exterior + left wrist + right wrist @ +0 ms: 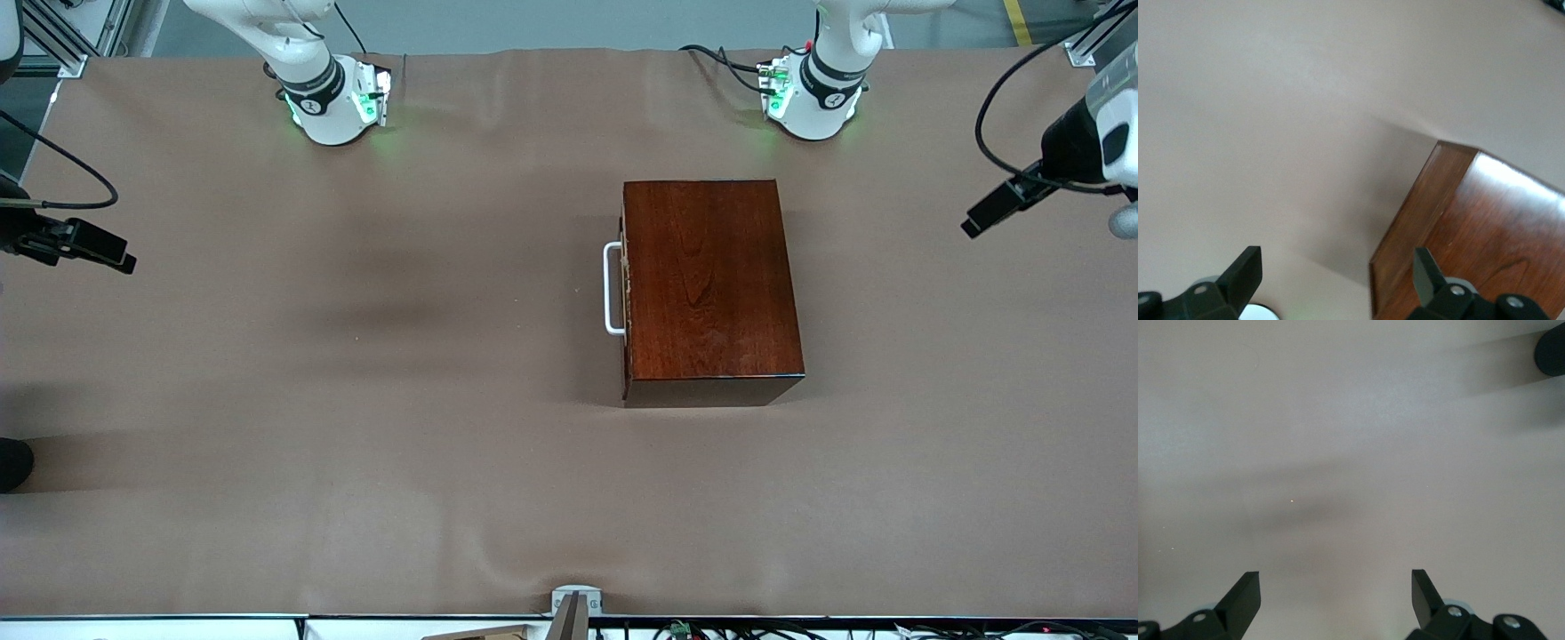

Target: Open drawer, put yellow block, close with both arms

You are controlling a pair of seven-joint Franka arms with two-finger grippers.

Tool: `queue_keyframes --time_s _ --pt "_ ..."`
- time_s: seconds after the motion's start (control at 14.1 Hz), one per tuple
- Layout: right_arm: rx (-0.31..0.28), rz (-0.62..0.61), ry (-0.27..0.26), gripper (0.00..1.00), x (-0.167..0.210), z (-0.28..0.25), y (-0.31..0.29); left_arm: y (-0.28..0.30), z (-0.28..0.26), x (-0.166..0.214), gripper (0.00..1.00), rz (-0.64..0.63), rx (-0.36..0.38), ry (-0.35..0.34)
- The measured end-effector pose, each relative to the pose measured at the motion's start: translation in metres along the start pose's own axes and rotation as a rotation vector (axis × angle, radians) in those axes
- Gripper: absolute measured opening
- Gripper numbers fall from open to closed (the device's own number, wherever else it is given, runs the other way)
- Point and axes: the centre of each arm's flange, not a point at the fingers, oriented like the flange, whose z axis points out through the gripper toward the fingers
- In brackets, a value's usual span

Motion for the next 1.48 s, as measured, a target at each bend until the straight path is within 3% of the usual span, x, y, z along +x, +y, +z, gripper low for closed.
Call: queue_keyframes --time_s 0.42,0.64,0.99,1.48 --pt "0.0 -0.001 0.0 1.0 0.0 0.0 -0.0006 -0.0029 0.0061 -0.0064 1.0 0.369 0.015 -0.047" --pt "0.0 -0.001 0.0 1.0 0.0 0.0 -0.0007 -0.002 0.0071 -0.0066 1.0 0.473 0.014 -0.051" --pt "0.0 -0.001 0.0 1.0 0.0 0.0 -0.0007 0.0043 0.0047 -0.0094 1.0 0.499 0.015 -0.049" --pt "0.0 -0.001 0.0 1.0 0.0 0.0 -0.0007 0.005 0.0054 -0.0049 1.0 0.43 0.016 -0.049"
